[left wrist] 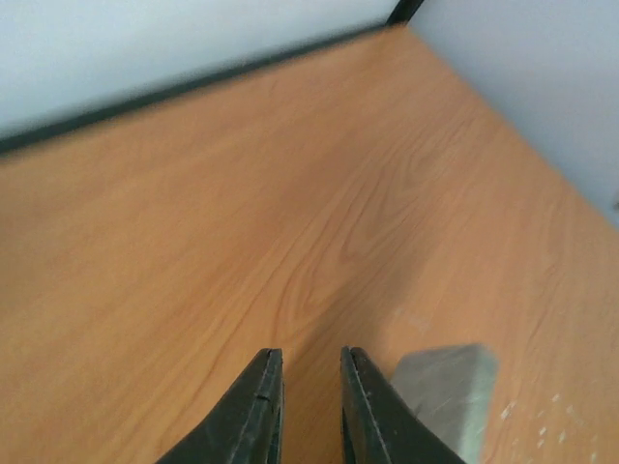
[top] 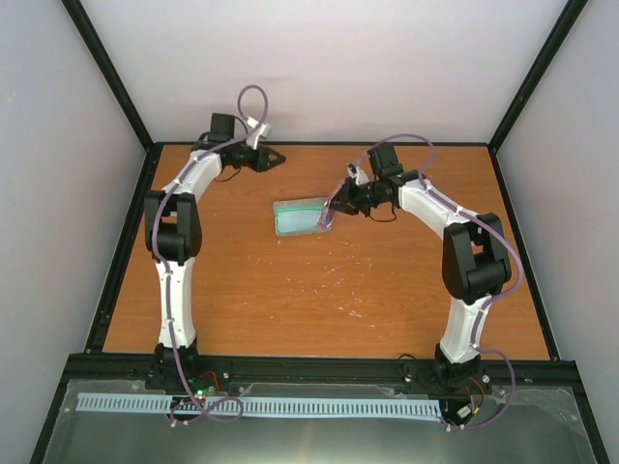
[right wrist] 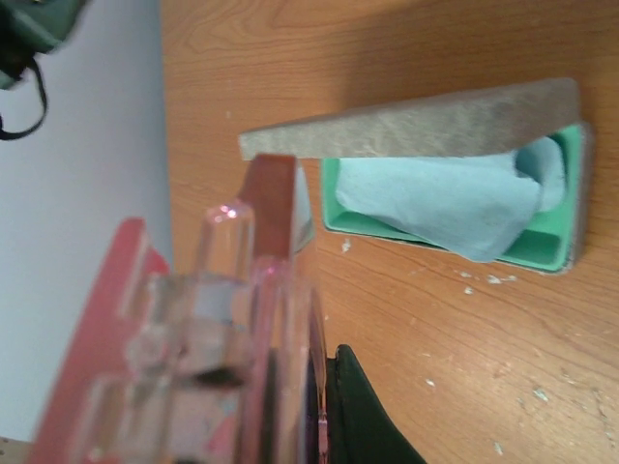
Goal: Organize the sunglasses
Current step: Adjust the sunglasses case at the center of the board.
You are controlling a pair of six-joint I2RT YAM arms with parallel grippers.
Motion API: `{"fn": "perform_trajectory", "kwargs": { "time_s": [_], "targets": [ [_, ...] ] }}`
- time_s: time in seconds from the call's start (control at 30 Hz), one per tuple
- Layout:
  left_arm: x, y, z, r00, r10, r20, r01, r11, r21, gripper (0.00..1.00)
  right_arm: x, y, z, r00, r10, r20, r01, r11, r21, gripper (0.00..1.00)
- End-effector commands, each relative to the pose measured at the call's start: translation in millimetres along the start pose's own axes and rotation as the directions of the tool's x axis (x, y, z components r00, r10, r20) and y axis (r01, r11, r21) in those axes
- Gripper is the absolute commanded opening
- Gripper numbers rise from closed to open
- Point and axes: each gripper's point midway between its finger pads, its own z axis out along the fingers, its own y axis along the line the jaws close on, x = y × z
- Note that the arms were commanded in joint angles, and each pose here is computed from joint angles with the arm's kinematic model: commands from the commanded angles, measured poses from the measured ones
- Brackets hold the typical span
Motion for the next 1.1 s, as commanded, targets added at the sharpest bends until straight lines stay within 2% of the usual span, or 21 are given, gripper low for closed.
{"fn": "perform_trajectory", "kwargs": {
  "time_s": [0.0, 0.3, 0.53, 0.8, 1.07],
  "targets": [
    [69, 29, 18, 0.978, -0.059, -0.199, 0.043, 0.996, -0.084, 0.19, -5, -4, -6, 0.998, 0.012, 0.061, -0.015, 0.999, 0.045, 0.03],
    [121, 39, 19, 0.948, -0.093, -0.304, 0.056, 0.99, -0.128, 0.19, 0, -21, -1, 0.998, 0.038, 0.05, -0.041, 0.996, 0.076, 0.03],
    [155, 24, 25, 0.926, -0.134, -0.354, 0.106, 0.99, -0.097, 0.18, -5, -40, 10, 0.997, 0.05, 0.065, -0.057, 0.992, 0.112, 0.03],
    [164, -11, 33, 0.923, -0.133, -0.361, 0.125, 0.991, -0.048, 0.17, -15, -50, 23, 0.994, 0.075, 0.08, -0.084, 0.99, 0.109, 0.03],
    [167, -36, 36, 0.923, -0.143, -0.357, 0.144, 0.989, -0.024, 0.16, -17, -55, 41, 0.998, 0.053, 0.029, -0.055, 0.997, 0.062, 0.03]
  ]
}}
